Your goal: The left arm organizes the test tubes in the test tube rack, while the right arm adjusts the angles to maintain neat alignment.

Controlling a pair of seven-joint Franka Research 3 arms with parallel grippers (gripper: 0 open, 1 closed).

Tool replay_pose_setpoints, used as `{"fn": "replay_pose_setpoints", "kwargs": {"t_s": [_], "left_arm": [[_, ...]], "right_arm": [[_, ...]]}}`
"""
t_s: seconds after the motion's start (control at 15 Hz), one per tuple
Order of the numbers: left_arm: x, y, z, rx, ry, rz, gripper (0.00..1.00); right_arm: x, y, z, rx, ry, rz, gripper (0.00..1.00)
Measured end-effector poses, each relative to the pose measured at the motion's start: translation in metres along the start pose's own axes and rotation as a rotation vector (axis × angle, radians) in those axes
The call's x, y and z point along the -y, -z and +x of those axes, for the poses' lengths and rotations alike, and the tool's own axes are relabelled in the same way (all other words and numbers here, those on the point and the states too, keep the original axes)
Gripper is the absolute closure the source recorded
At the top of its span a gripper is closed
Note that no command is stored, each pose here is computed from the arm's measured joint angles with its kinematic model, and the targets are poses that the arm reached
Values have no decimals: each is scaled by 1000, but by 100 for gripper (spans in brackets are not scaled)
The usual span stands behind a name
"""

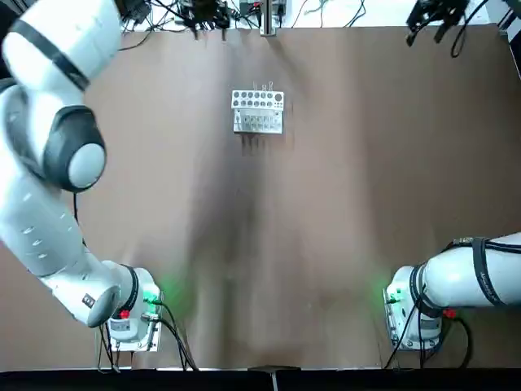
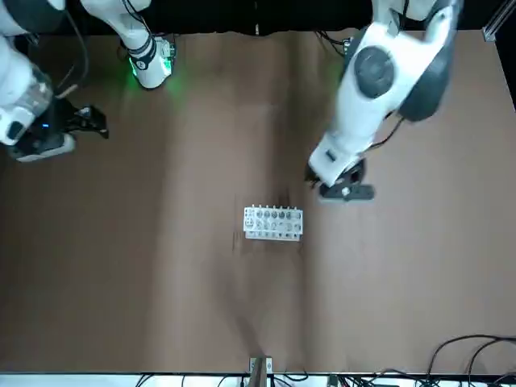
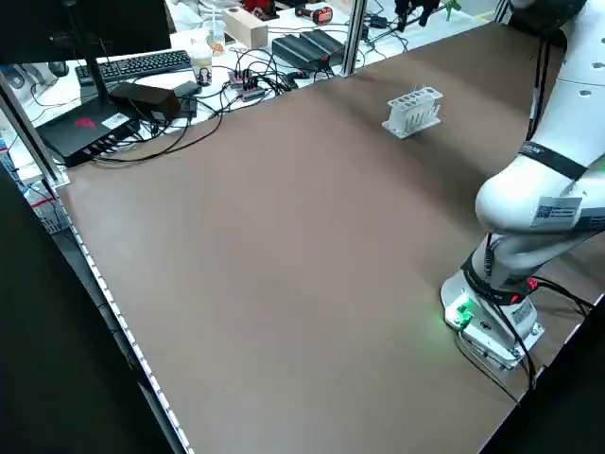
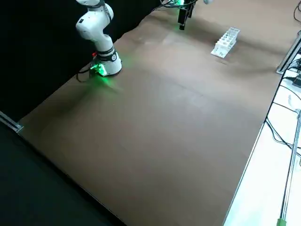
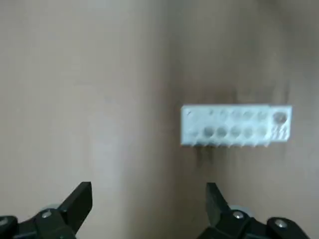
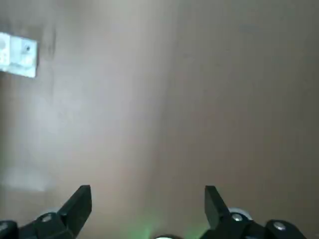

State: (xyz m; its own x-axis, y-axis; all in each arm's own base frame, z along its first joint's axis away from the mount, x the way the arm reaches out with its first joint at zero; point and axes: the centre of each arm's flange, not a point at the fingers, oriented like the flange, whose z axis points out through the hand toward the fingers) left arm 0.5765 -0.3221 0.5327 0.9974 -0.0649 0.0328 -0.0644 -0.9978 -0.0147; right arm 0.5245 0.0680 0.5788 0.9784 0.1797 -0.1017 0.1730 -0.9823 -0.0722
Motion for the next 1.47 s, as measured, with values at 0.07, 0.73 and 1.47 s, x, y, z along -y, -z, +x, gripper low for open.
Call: {"fn": "replay_pose_setpoints", "kwargs": {"t_s": [0.07,0.73,1.47], "left_arm": [[20,17,-6,29,-41,10,0],[252,96,-65,92,-144,-84,0],[314,101,-76,111,-143,-90,0]], "right_arm": [[15,-6,3,12,29,-3,0],[142,-71,40,29,219,64,0],[349,-183,96,-35,-47,170,68]]}}
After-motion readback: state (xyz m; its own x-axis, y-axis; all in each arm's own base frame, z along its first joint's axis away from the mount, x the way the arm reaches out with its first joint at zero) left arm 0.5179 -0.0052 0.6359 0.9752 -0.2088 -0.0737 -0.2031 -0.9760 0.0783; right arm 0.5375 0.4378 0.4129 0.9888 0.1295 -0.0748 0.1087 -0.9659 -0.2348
